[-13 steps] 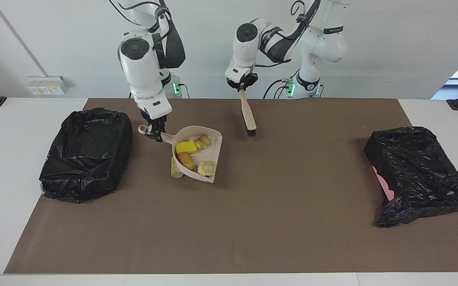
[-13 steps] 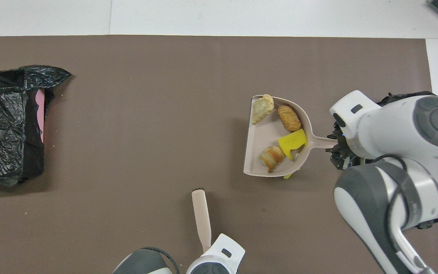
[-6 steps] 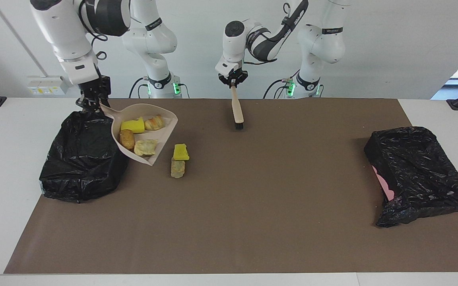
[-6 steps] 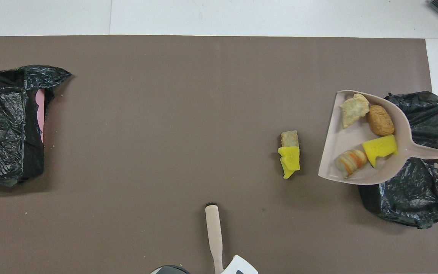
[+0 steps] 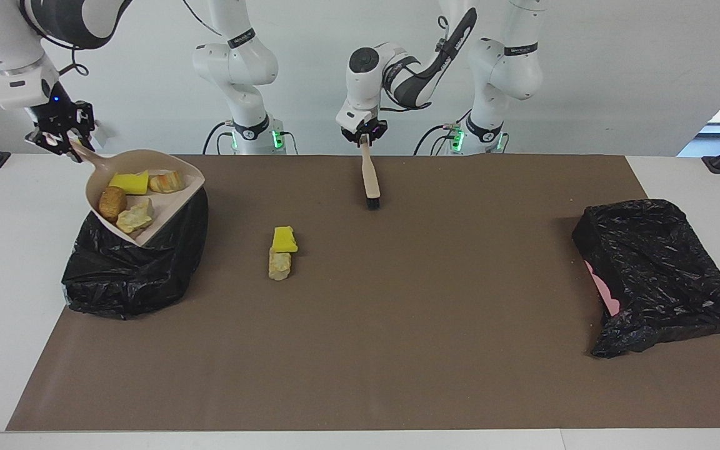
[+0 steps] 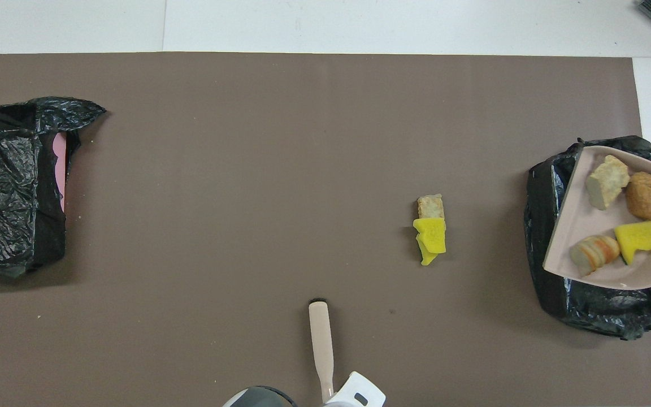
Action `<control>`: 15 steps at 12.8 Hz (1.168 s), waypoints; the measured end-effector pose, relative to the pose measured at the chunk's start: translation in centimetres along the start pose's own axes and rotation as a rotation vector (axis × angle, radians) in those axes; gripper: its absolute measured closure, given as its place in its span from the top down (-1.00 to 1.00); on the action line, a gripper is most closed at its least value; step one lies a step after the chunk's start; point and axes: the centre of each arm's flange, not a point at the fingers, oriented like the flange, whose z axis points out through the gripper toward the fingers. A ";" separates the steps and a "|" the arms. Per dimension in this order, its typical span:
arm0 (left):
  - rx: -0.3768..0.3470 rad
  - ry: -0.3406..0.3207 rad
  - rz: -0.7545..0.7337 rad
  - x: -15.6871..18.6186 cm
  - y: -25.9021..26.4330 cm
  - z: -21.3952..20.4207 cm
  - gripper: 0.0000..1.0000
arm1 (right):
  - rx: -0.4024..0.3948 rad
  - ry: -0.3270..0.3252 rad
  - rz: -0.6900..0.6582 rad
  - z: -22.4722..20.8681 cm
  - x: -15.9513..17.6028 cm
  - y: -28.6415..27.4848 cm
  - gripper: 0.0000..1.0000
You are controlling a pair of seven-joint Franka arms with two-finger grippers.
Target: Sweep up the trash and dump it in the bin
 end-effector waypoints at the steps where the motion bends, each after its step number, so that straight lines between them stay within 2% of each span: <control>1: -0.009 0.002 -0.008 0.4 0.0 -0.4 0.22 | -0.022 -0.023 -0.002 -0.3 -0.4 0.2 -0.34; 2: -0.024 0.005 -0.026 1.3 0.0 -1.2 0.42 | -0.036 -0.043 -0.005 -0.2 -0.6 0.6 -0.34; 4: -0.056 0.012 -0.031 4.9 -0.7 -4.6 0.97 | -0.054 -0.119 -0.034 1.1 -1.7 1.7 -0.34; 6: -0.073 0.062 0.003 9.3 -2.0 -9.5 1.00 | -0.053 -0.234 -0.087 2.1 -2.1 2.6 -0.34; 8: -0.083 0.135 0.050 13.5 -4.0 -14.2 1.00 | -0.040 -0.321 -0.158 2.5 -1.4 2.7 -0.34; 12: -0.077 0.231 0.084 22.3 -12.8 -24.8 1.00 | -0.036 -0.486 -0.362 2.5 2.4 2.8 -0.34; 13: -0.073 0.243 0.092 23.8 -15.7 -27.3 1.00 | -0.040 -0.515 -0.398 2.5 3.5 2.7 -0.34; 15: -0.075 0.271 0.098 26.3 -21.3 -31.0 1.00 | -0.043 -0.533 -0.428 2.5 4.5 2.6 -0.34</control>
